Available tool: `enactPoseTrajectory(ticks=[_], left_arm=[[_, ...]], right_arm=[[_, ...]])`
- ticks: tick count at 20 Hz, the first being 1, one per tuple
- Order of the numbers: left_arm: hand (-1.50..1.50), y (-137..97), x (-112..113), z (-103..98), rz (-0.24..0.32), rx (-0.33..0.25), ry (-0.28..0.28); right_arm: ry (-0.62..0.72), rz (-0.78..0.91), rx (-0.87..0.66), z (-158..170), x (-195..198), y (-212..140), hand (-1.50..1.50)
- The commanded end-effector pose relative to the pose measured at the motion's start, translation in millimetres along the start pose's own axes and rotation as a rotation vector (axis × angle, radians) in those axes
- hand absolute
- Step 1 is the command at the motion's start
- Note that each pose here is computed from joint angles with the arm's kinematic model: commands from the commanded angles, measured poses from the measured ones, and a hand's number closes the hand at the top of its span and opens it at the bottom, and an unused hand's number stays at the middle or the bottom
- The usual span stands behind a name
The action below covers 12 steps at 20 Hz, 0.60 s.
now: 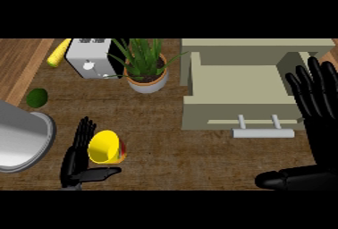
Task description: Pick up the cup, place it into the drawer and close the drawer
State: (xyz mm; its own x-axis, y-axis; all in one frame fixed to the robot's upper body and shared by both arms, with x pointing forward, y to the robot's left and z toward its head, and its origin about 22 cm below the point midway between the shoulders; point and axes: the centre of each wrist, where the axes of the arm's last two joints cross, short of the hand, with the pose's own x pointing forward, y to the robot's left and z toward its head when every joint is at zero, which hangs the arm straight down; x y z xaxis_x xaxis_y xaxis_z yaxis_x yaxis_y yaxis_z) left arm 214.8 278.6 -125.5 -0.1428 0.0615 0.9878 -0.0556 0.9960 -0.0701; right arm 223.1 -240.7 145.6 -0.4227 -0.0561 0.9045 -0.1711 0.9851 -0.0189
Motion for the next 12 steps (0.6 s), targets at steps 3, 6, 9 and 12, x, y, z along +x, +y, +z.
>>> enactPoseTrajectory(ticks=[3, 6, 9, 12], left_arm=[[-1.5, -7, -7, -8, 0.032, -0.027, -0.017], [-1.5, -3, -6, 0, 0.043, -0.039, -0.008], [-1.5, 10, -23, 6, 0.105, -0.008, -0.013], [-1.5, -28, -26, 4, 0.105, -0.016, -0.001]], right_arm=[[0.005, 0.021, 0.01, 9, -2, 3, -1.5], [0.005, 0.012, -0.004, -1, 12, 18, -1.5], [0.005, -0.002, 0.011, 4, 20, 1, -1.5], [0.001, 0.004, 0.01, 9, 7, 5, -1.5]])
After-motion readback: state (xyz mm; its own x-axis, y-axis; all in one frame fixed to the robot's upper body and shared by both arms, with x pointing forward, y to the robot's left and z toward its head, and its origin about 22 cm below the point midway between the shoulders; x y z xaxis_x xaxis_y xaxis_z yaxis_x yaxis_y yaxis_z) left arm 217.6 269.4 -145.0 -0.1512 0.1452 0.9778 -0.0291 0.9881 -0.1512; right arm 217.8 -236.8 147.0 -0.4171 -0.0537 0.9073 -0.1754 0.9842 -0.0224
